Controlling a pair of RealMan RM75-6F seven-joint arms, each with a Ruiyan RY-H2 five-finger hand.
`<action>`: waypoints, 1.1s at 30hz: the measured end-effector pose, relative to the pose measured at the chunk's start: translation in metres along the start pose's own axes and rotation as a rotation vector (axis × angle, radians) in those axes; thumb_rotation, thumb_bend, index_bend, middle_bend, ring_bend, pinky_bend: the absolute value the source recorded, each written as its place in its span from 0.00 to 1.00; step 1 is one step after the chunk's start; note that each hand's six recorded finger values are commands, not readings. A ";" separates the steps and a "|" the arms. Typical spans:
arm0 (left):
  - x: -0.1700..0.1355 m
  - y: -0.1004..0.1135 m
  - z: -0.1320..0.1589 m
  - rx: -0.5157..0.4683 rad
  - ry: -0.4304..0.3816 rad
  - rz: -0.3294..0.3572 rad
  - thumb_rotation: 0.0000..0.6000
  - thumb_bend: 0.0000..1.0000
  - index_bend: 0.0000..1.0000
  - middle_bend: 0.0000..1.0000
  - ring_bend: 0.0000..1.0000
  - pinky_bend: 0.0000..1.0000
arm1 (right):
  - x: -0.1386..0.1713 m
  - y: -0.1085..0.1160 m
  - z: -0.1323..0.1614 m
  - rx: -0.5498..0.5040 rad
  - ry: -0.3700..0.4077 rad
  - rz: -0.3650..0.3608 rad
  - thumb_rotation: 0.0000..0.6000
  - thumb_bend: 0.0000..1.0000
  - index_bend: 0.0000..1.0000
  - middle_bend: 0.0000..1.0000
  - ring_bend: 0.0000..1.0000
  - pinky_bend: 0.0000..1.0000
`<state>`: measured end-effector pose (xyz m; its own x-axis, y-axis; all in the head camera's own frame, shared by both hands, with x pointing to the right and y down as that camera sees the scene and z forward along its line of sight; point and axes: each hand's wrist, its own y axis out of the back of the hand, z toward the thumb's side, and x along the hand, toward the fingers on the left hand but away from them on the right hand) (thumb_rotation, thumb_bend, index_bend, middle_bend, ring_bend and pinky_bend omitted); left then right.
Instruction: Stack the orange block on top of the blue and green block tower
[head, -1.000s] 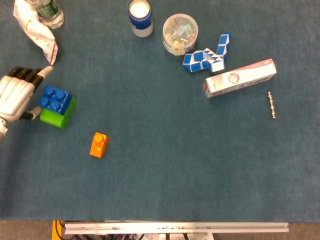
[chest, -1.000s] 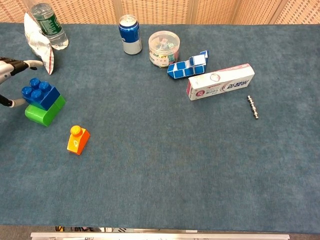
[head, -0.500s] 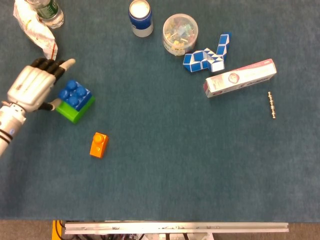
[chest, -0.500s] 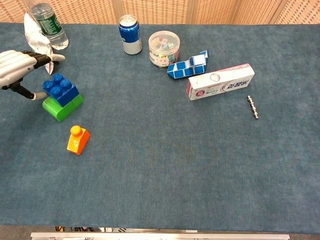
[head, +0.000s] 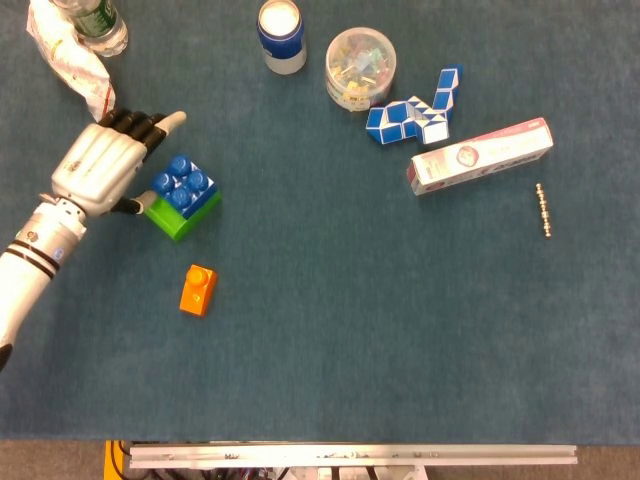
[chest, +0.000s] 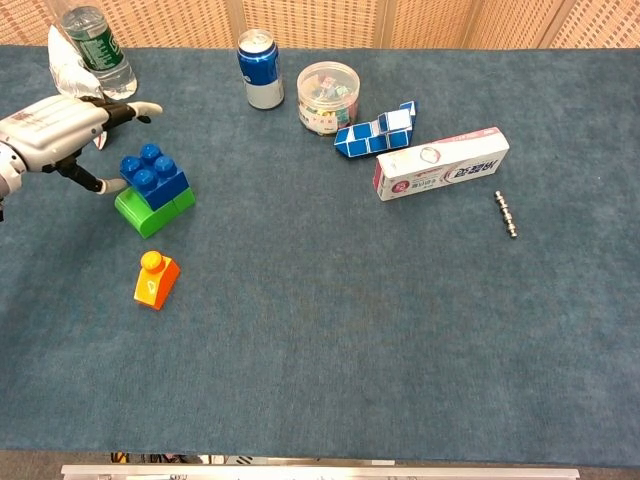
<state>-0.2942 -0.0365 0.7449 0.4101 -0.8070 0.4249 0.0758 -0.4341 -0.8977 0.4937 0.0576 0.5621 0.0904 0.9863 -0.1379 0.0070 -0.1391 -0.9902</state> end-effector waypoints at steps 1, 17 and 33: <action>0.000 0.001 0.001 -0.001 0.000 0.002 1.00 0.25 0.01 0.17 0.17 0.15 | 0.000 0.000 -0.001 -0.001 -0.002 0.001 1.00 0.25 0.31 0.37 0.32 0.36; -0.054 0.032 -0.012 -0.058 -0.013 0.080 1.00 0.25 0.16 0.24 0.23 0.19 | -0.006 -0.010 0.002 -0.016 0.022 0.025 1.00 0.25 0.31 0.37 0.32 0.36; -0.110 0.019 0.023 -0.097 -0.231 0.000 1.00 0.25 0.26 0.30 0.28 0.26 | -0.005 -0.011 0.013 -0.013 0.046 0.031 1.00 0.25 0.31 0.37 0.32 0.36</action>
<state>-0.3172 0.0534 0.6779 0.6077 -0.6989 0.3770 -0.0070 -0.4795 -0.8775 0.4804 0.0549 0.5739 0.1362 0.9764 -0.1675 0.0168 -0.1713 -0.9851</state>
